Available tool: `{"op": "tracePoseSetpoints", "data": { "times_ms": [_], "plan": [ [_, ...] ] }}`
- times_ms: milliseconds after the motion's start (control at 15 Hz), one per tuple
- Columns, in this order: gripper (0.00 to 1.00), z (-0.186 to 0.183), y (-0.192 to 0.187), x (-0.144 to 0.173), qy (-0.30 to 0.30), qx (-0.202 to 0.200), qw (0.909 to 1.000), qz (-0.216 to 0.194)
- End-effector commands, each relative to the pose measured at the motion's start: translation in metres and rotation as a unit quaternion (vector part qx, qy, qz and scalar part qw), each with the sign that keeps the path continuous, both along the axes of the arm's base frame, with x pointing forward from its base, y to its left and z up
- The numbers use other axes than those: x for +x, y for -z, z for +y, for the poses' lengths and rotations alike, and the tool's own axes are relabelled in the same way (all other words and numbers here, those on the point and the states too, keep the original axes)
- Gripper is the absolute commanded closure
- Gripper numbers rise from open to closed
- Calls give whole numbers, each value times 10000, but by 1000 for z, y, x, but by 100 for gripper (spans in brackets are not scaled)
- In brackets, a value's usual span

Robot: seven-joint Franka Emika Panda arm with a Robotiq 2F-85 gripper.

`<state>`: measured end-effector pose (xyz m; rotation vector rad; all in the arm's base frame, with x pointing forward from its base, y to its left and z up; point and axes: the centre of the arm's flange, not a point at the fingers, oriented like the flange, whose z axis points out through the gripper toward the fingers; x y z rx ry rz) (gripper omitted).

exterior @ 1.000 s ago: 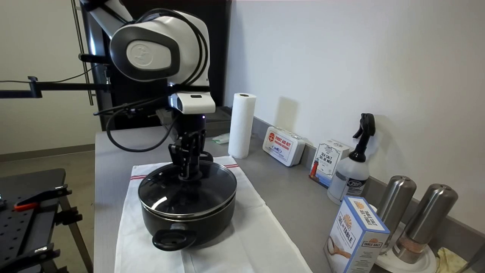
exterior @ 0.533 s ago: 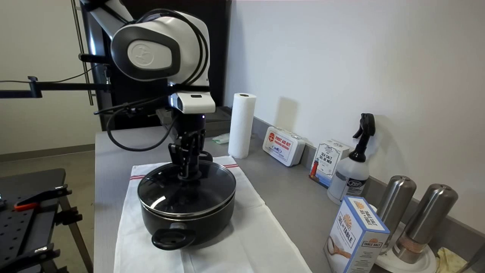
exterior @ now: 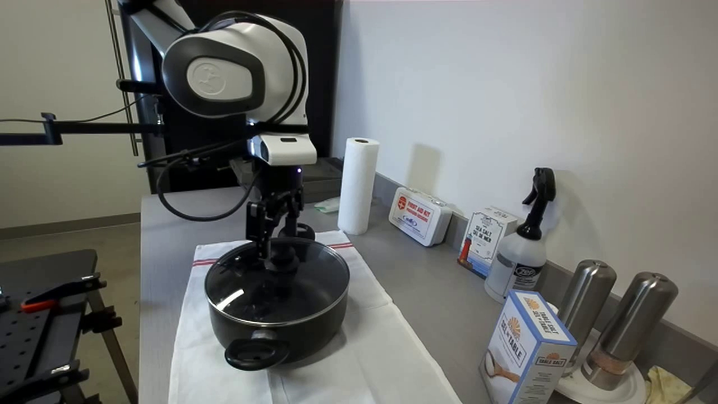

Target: Put the glass lid on the black pot.

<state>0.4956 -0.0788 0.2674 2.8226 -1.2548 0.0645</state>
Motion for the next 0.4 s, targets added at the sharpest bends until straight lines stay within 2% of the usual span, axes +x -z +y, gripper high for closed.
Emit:
{"op": "tracePoseSetpoints", "data": {
  "times_ms": [0,333],
  "plan": [
    [0,25,-30,-20,7,-146,9997,-171],
    [0,62,-70,-44,-96,-527,9973,-505]
  ]
}}
